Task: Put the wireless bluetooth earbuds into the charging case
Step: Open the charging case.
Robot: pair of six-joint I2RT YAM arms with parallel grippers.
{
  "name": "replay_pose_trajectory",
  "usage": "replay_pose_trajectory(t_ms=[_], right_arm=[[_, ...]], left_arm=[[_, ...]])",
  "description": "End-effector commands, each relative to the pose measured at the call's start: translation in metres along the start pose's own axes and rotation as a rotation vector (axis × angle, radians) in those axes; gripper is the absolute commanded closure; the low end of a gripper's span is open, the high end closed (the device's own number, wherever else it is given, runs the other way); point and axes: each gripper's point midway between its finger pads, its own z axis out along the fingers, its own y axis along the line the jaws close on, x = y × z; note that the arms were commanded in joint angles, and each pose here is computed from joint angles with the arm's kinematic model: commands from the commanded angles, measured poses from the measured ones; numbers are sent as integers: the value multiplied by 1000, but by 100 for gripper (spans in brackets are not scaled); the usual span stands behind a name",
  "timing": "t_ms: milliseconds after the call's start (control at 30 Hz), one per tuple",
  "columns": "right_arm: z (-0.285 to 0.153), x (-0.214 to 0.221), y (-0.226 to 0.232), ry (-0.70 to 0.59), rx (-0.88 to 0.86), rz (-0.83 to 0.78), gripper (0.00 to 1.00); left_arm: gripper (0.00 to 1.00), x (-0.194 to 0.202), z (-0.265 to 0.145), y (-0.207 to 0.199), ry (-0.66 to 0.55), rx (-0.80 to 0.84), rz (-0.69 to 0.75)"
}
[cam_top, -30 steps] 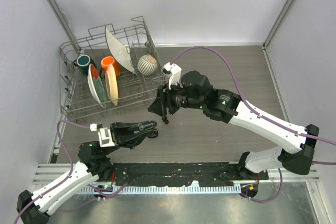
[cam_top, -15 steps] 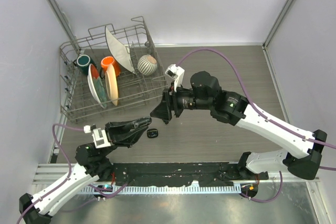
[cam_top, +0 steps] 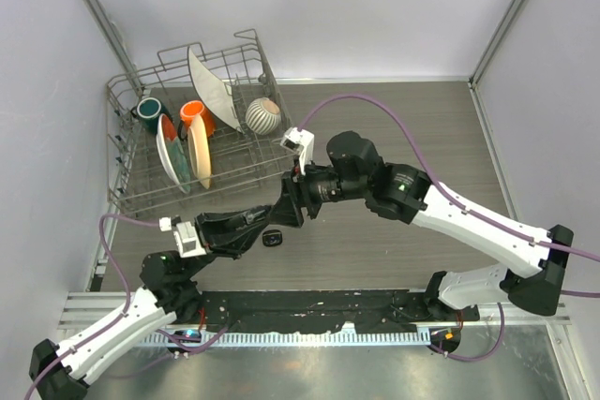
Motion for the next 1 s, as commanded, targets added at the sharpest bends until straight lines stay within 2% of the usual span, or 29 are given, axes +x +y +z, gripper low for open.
replay_pose_trajectory(t_ms=[0,200,567,967], right_arm=[[6,-7,-3,4,40,-39,44],[10,-10,-8,-11,66,-34,44],[15,-22,-5,-56,49,6,44],[14,-29,-12,-76,23,81,44]], left_arm=[[100,-39,12,-4,-114,16,35],[100,-40,13,-7,-113,36,39],[100,-31,7,-42,-52,229,25],[100,-30,0,-59,-23,327,29]])
